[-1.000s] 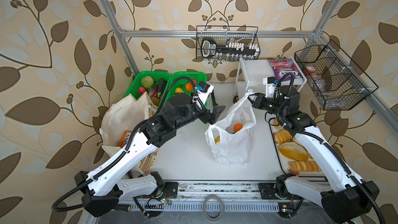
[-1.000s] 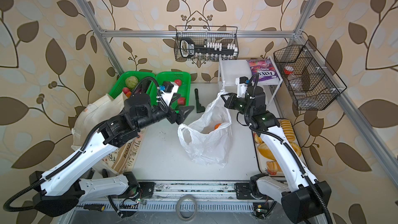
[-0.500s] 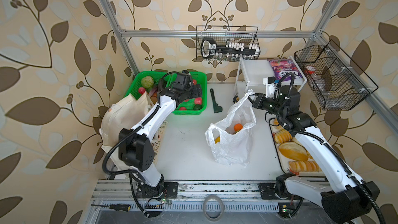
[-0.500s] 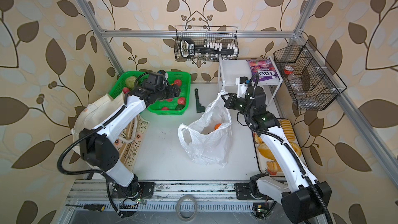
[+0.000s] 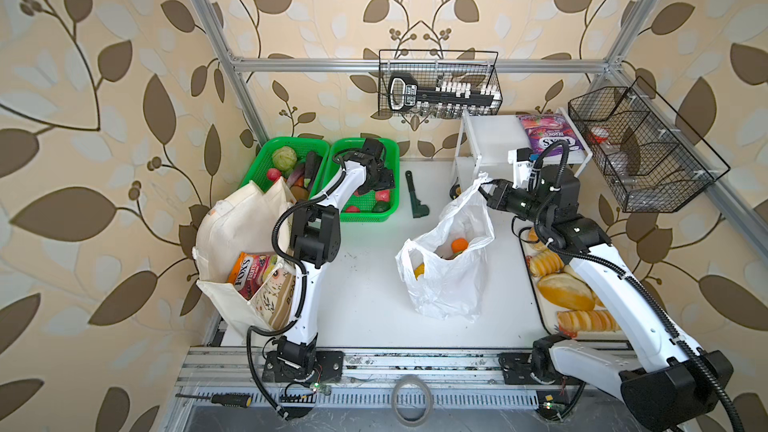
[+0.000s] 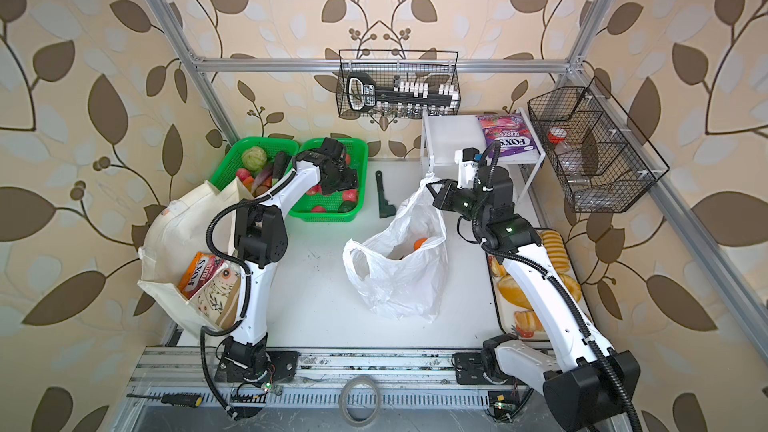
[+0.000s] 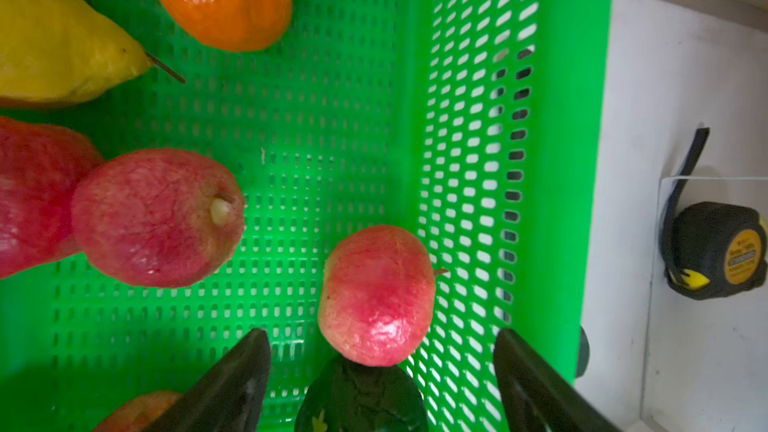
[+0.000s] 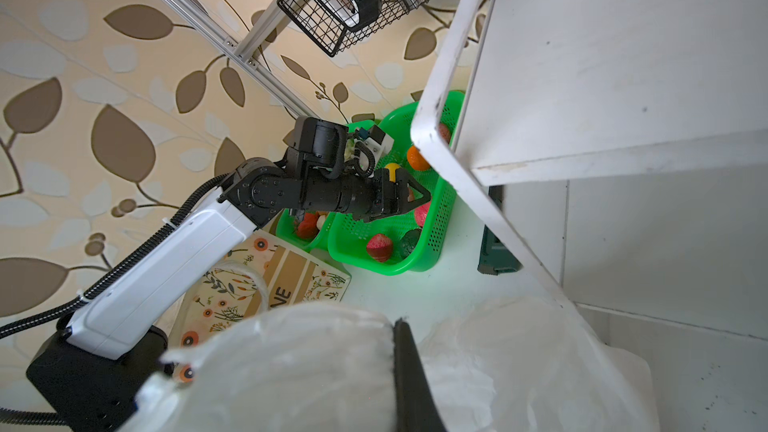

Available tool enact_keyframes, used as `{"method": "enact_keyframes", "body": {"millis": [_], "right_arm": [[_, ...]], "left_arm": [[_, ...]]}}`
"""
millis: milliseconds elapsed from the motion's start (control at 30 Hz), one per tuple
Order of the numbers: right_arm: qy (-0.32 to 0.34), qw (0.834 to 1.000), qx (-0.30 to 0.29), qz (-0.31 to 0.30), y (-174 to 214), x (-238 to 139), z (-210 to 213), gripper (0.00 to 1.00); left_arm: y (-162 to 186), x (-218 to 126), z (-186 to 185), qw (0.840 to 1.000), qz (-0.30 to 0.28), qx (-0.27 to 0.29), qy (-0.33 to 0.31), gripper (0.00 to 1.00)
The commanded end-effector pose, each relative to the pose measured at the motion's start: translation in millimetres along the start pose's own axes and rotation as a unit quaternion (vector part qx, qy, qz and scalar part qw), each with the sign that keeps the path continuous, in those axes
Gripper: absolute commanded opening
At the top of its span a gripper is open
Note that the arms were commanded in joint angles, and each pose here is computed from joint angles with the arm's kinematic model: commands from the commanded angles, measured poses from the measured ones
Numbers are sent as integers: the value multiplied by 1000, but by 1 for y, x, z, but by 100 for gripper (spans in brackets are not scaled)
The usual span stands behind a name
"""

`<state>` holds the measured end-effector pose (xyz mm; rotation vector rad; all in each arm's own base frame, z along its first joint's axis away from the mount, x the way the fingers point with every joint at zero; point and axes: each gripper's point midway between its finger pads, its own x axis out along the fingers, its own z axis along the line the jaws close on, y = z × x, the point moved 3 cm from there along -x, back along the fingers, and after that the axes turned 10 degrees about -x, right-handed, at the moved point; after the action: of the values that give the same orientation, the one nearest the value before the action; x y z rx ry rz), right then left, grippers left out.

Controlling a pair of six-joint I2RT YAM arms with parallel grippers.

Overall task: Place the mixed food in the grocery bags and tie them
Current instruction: 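Move the left gripper back into the green basket toward a red apple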

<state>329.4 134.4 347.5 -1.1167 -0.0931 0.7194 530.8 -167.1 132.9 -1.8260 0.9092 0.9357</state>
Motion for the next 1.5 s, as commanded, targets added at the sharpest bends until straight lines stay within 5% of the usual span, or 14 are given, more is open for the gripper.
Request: {"method": "enact_keyframes", "body": {"millis": [0,367,667,767,1100,1467], "right_arm": [[-6,1000,-2,1,-1,1,0,0],[-9,1000,2,6,0,3,-1,0],[-6,1000,2,5,0,2,-2,0],[-6,1000,3,5,0,2,-2,0],[-6,1000,2,3,0,0,-1,0],[-8,1000,0,2,-1,-1,0,0]], "left_arm": [[-14,-9,-4,1000,-14,1,10,84],[-1,27,2,1000,24,3,11,84],[-1,20,-3,999,29,21,22,56],[-10,-1,-8,999,1,30,27,55],[-50,-49,-1,995,-95,40,17,79],[-66,-20,44,992,-94,45,-73,85]]}}
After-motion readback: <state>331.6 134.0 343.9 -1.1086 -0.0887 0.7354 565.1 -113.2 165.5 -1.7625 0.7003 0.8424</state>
